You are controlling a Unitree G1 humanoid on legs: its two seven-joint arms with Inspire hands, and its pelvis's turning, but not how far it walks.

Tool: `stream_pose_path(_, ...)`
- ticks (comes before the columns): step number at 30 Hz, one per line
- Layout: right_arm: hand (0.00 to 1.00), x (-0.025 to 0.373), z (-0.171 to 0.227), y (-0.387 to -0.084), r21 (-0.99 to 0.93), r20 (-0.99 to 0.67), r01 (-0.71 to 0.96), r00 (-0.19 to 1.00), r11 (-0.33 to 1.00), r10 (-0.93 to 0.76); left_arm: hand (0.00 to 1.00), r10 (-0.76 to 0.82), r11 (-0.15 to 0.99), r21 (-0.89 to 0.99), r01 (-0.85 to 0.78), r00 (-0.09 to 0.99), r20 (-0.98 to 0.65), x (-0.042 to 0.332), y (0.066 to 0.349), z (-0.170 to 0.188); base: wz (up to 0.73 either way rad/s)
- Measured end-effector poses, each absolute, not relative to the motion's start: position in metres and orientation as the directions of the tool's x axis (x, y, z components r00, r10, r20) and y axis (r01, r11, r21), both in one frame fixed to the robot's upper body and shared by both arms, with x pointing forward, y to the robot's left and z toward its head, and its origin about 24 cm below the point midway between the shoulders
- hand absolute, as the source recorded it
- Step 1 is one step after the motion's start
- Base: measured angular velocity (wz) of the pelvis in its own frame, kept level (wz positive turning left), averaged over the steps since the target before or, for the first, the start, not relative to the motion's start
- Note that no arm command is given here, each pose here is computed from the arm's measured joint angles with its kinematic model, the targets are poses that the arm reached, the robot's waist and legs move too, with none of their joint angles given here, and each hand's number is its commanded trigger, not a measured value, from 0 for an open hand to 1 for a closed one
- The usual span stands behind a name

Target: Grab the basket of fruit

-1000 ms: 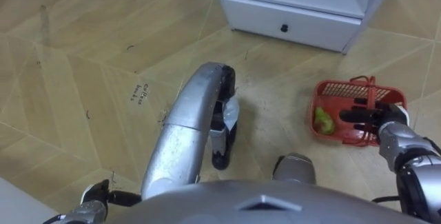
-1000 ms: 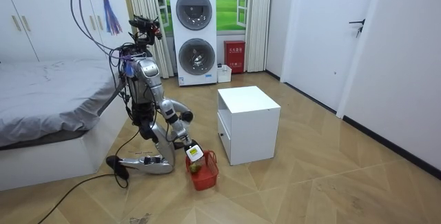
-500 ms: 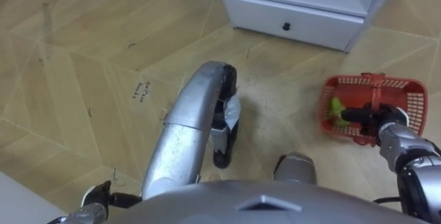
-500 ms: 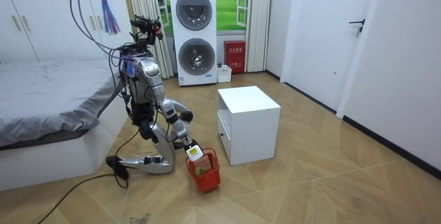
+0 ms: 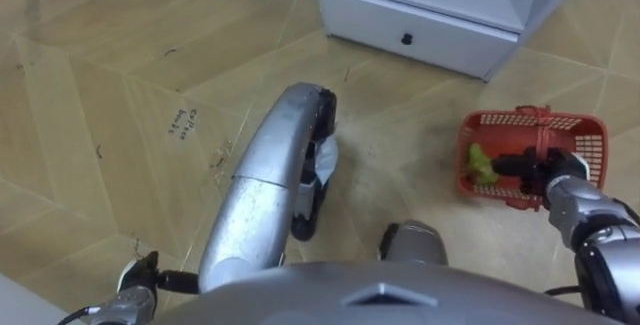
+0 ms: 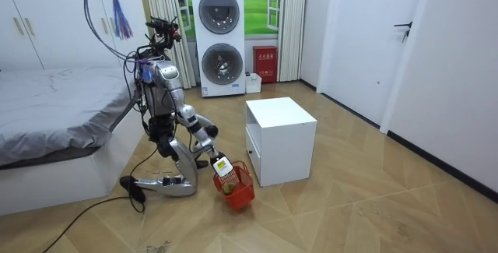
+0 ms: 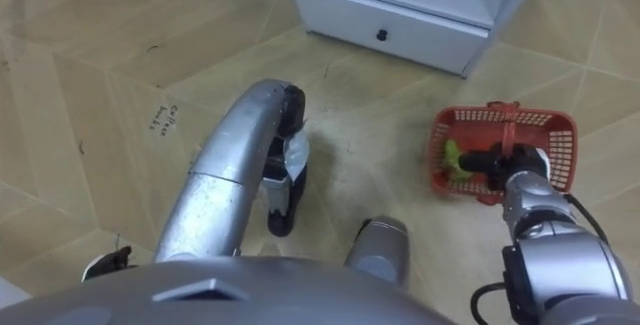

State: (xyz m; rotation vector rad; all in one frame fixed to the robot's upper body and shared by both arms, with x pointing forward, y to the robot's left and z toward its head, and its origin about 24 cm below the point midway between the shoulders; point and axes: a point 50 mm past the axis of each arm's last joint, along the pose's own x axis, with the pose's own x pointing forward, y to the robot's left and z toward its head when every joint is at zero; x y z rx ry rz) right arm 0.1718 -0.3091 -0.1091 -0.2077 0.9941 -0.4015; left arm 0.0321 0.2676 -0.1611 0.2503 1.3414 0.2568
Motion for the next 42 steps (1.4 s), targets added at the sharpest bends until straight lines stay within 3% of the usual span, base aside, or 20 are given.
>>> stream_pose_path(12, 1.0, 0.242, -0.068, -0.287, -0.354, -0.599, 0.169, 0.714, 0.92, -0.362, 0.0, 0.372, 0.928, 0.352, -0.122, 0.358, -0.857, 0.1, 0.273, -0.148, -0.15)
stream_pose_path(18, 1.0, 0.255, -0.052, -0.269, -0.34, -0.533, 0.131, 0.789, 0.931, -0.306, 0.0, 0.398, 0.914, 0.354, -0.199, 0.263, -0.879, 0.061, 0.271, -0.155, -0.72)
stream_pose_path(25, 1.0, 0.244, -0.045, -0.256, -0.48, -0.454, 0.035, 0.845, 0.876, -0.283, 0.0, 0.467, 0.879, 0.404, -0.252, 0.289, -0.836, 0.06, 0.27, -0.154, -0.59)
stream_pose_path(30, 1.0, 0.242, -0.033, -0.234, -0.376, -0.381, 0.103, 0.889, 0.921, -0.255, 0.0, 0.442, 0.89, 0.376, -0.257, 0.288, -0.849, 0.052, 0.263, -0.157, -0.31)
stream_pose_path(38, 1.0, 0.268, 0.031, -0.217, -0.256, -0.092, 0.15, 0.98, 0.955, -0.179, 0.0, 0.437, 0.893, 0.387, -0.23, 0.24, -0.867, 0.037, 0.258, -0.159, 0.34)
stream_pose_path(42, 1.0, 0.269, 0.035, -0.21, -0.25, -0.082, 0.101, 0.989, 0.963, -0.125, 0.0, 0.439, 0.891, 0.392, -0.23, 0.214, -0.873, 0.027, 0.258, -0.16, 0.21)
